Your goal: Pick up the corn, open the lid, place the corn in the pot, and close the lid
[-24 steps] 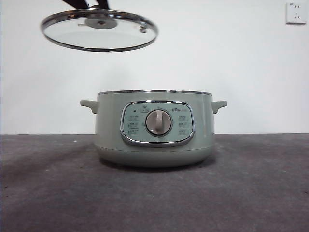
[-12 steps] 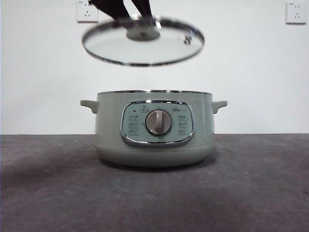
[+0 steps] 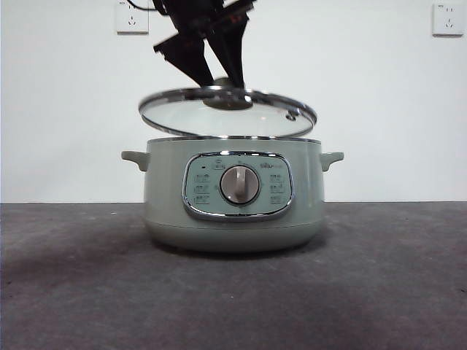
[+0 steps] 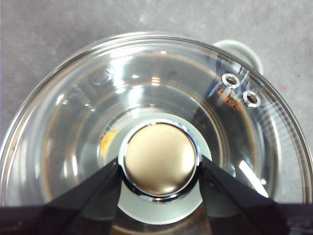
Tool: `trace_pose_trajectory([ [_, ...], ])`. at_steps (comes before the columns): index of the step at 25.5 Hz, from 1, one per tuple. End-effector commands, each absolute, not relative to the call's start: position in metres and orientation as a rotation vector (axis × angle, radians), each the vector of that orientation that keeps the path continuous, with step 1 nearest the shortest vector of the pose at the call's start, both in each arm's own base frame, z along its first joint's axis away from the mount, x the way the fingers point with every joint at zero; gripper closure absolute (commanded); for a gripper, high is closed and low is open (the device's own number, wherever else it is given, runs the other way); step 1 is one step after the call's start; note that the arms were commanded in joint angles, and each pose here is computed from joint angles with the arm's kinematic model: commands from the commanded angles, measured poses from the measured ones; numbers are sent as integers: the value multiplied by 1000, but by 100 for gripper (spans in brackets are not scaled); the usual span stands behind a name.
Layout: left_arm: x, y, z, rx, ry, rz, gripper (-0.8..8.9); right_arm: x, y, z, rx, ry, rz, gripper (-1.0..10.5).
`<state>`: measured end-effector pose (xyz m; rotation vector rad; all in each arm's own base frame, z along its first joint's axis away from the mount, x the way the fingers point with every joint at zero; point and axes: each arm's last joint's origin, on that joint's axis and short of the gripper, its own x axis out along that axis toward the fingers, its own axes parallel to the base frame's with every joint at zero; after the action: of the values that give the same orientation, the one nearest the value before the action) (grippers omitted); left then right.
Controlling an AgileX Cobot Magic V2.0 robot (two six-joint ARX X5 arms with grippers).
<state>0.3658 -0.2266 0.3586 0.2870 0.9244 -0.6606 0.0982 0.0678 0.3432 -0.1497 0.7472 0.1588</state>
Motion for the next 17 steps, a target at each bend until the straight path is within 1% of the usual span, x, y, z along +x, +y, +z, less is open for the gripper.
trace_pose_trajectory([
  [1,371,-234,354,271,899,-672,822,99,68,341,-140,750,155,963],
  [10,372,-237,351,274,905,-674,823,99,68,341,-139,749,155,963],
  [17,380,-242,330,311,964,-683,823,99,68,340,-141,751,155,963],
])
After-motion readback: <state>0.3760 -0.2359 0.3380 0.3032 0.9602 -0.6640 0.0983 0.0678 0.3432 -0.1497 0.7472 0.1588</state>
